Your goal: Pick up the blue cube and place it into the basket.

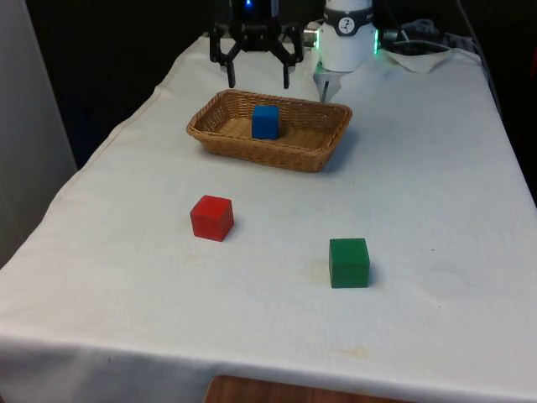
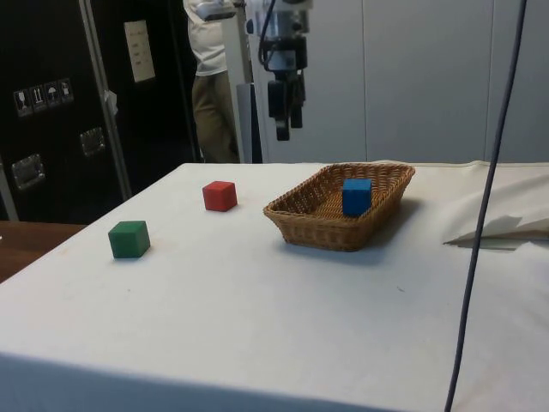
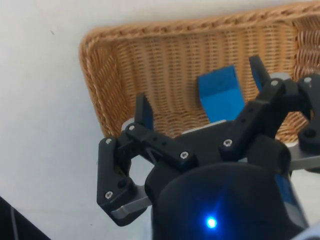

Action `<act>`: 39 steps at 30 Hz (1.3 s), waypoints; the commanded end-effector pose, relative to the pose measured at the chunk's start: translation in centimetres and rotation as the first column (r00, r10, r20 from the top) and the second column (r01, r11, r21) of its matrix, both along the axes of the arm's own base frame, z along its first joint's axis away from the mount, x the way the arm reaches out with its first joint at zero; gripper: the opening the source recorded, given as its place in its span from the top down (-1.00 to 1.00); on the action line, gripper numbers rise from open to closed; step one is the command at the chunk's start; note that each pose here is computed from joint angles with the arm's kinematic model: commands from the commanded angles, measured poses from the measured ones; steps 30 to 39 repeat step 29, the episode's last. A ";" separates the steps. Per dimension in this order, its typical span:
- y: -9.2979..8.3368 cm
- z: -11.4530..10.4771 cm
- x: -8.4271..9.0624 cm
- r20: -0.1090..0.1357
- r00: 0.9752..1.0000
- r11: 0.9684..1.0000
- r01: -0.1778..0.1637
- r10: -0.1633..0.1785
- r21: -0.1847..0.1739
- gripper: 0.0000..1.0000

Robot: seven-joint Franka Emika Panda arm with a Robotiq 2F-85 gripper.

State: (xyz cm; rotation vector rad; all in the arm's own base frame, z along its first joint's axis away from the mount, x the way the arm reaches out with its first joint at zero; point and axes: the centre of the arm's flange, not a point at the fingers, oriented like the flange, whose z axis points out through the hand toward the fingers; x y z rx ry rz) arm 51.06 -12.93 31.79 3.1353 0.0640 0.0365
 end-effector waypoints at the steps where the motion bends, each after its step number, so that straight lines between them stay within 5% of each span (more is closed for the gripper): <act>1: 0.1 0.1 0.4 -0.005 1.000 1.000 0.002 -0.002 -0.004 -1.00; 17: -0.1 2.6 3.1 0.018 1.000 0.999 -0.010 0.010 -0.035 -1.00; 28: 0.2 5.4 3.3 0.028 0.999 0.998 -0.018 0.019 -0.055 -1.00; 39: 0.1 5.2 3.3 0.033 0.999 0.999 -0.021 0.022 -0.044 -1.00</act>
